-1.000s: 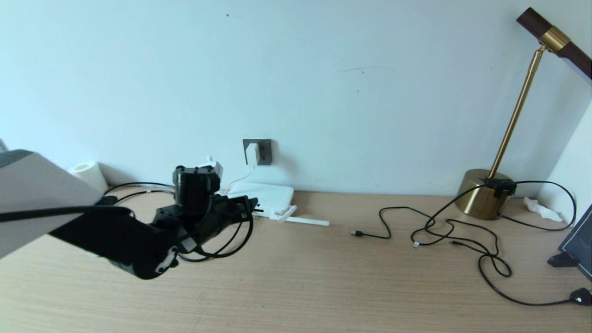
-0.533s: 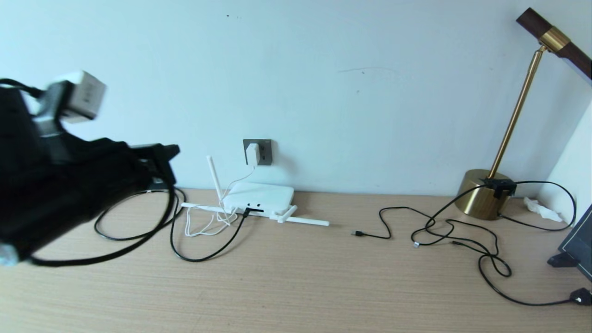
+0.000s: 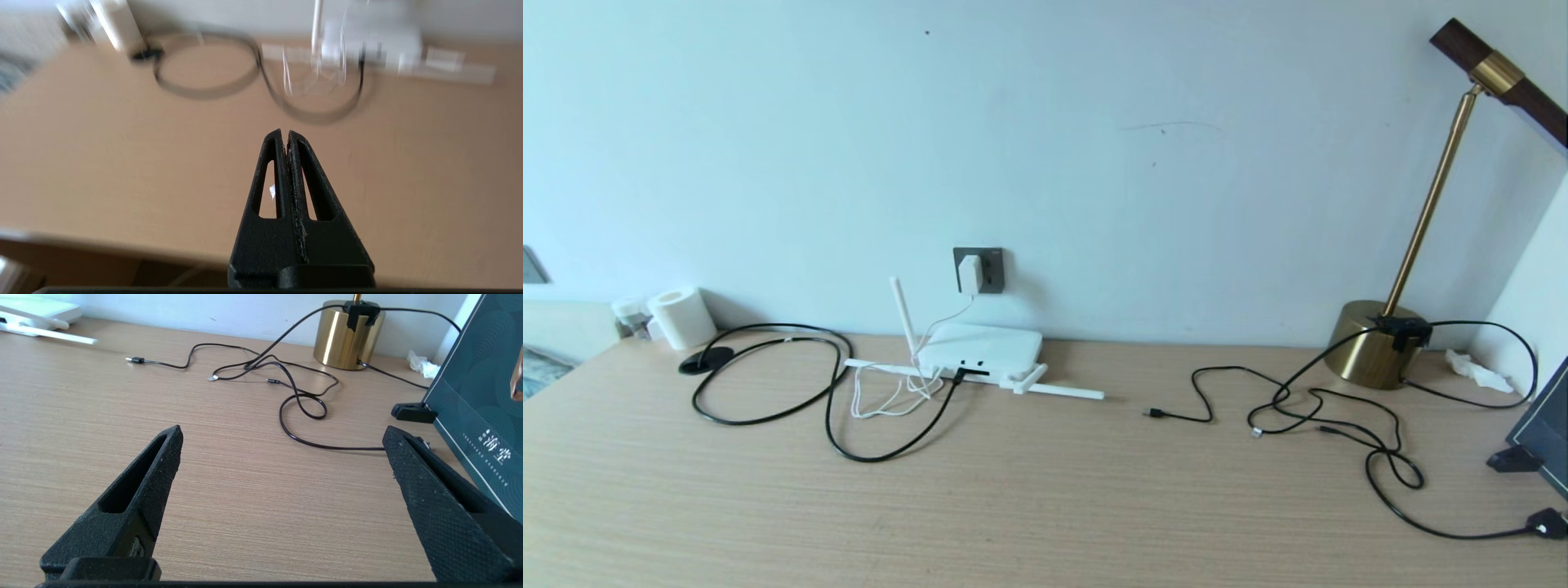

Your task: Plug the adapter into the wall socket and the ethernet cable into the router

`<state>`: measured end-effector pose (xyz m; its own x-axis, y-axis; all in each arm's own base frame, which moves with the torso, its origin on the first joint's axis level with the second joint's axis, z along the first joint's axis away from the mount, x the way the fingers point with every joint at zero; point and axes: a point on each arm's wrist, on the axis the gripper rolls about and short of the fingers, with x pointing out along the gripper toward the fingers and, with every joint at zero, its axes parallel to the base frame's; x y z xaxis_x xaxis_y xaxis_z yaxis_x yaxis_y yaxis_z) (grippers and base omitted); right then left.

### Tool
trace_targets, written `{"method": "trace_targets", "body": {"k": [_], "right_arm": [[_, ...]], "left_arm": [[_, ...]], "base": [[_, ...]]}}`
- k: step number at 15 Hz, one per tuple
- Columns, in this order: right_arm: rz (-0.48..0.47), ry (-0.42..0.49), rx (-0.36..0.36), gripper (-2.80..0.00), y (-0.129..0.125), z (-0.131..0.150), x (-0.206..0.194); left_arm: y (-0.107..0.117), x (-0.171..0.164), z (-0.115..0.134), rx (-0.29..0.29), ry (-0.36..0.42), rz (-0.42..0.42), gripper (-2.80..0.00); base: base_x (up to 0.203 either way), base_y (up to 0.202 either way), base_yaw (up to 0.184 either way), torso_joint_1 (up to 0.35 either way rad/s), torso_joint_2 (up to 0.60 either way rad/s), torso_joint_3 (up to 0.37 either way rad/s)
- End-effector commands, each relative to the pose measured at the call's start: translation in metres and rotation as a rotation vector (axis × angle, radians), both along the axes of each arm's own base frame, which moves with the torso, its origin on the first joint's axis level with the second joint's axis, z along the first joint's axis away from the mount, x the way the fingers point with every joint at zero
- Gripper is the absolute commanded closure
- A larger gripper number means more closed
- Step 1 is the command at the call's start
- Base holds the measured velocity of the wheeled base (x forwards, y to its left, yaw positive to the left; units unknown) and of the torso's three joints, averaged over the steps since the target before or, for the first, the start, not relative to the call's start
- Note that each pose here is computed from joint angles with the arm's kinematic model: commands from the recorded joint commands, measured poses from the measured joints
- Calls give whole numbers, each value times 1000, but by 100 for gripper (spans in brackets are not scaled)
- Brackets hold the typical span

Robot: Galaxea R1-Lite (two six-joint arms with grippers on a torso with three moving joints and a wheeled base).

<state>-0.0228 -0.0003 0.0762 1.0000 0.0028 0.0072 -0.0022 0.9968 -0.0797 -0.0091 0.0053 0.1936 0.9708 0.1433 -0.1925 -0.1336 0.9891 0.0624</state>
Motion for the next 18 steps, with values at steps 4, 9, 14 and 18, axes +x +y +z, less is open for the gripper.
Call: {"method": "trace_targets", "body": {"k": [4, 9, 14, 18], "right_arm": [[1, 2, 7, -280, 0, -1, 0], [0, 3, 16, -280, 0, -1, 1], [-4, -7, 23, -280, 0, -1, 1], [-2, -8, 51, -280, 0, -1, 1]], "left_arm": [[-5, -19, -120, 33, 17, -166, 0], [-6, -21, -117, -19, -74, -168, 0], [-5, -21, -117, -43, -76, -148, 0], [-5, -21, -117, -43, -76, -147, 0]], "base": [[0, 0, 0, 0, 0, 0], [0, 0, 0, 0, 0, 0], [0, 0, 0, 0, 0, 0], [0, 0, 0, 0, 0, 0]]}}
